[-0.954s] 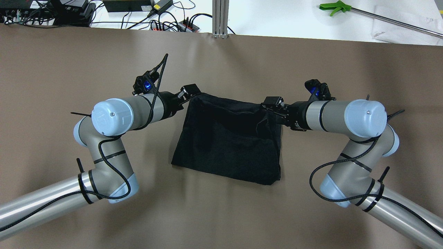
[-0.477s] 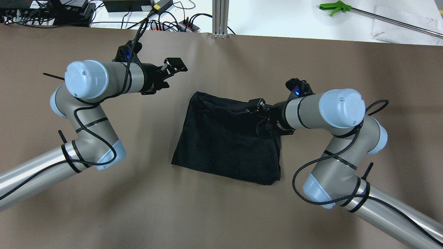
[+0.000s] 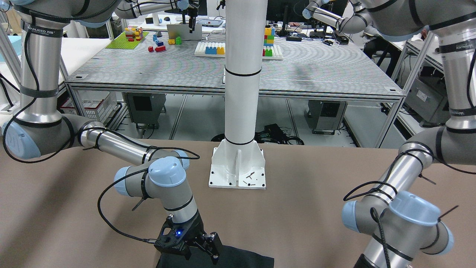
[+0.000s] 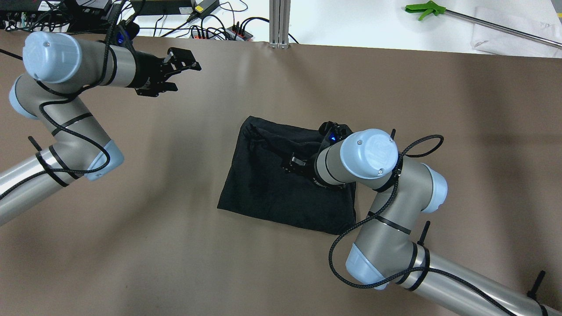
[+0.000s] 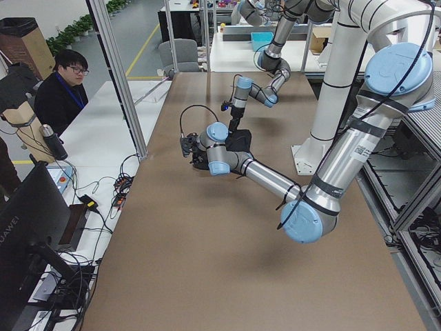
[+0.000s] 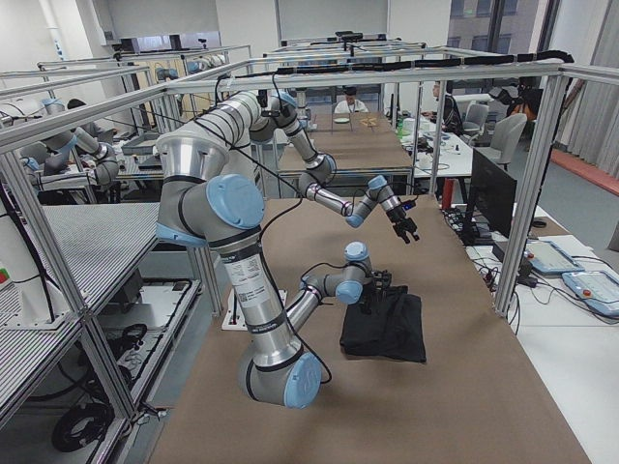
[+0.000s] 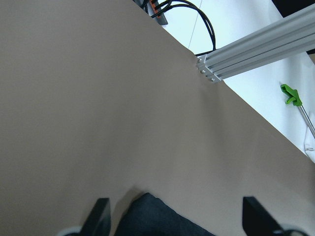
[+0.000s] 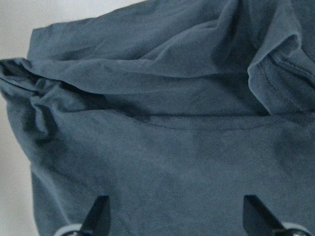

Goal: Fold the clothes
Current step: 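Release the left gripper and raise it away while the right presses the fold, then push the folded shirt farther from the robot with the right gripper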

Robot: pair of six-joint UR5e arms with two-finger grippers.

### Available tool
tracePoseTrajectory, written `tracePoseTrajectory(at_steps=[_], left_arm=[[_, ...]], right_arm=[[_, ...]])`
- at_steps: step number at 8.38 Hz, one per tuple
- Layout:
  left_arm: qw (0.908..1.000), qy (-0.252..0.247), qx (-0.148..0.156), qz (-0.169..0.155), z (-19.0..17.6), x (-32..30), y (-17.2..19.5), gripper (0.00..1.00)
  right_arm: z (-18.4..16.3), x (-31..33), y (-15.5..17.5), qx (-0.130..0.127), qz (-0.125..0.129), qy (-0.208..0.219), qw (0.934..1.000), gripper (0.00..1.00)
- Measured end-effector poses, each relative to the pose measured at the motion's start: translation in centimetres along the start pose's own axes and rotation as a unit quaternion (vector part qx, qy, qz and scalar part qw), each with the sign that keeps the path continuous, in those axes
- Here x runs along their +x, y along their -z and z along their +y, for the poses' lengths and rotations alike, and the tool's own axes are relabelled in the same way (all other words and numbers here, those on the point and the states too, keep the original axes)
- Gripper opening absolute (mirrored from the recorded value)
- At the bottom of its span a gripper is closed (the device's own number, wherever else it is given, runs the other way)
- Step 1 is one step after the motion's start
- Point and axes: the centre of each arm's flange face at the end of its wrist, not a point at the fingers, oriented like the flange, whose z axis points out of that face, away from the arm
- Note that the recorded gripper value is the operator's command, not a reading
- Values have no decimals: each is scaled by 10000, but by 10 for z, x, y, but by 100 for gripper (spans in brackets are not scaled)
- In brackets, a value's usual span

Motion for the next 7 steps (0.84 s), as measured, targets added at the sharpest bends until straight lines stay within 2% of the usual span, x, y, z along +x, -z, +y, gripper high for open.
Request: tracePoseTrajectory(at_steps=[2, 3, 5, 6, 7], left_arm=[[9999, -90, -25, -53, -16, -9, 10, 94], [9999, -114, -22, -59, -18, -9, 11, 94], [9999, -131, -2, -52, -20, -8, 11, 94], [9999, -137, 6, -40, -20, -6, 11, 94], [9999, -135, 13, -46, -21, -5, 9, 94]], right_arm=[[-3, 4, -32, 53, 334, 658, 9973, 94], [-16, 6, -38, 115, 445, 907, 9948, 94], [-53, 6, -61, 283, 743, 1107, 9907, 94], [-76, 3, -74, 464, 932, 1144, 9880, 94], [-111, 6, -73, 652, 1099, 1306, 9832, 94]])
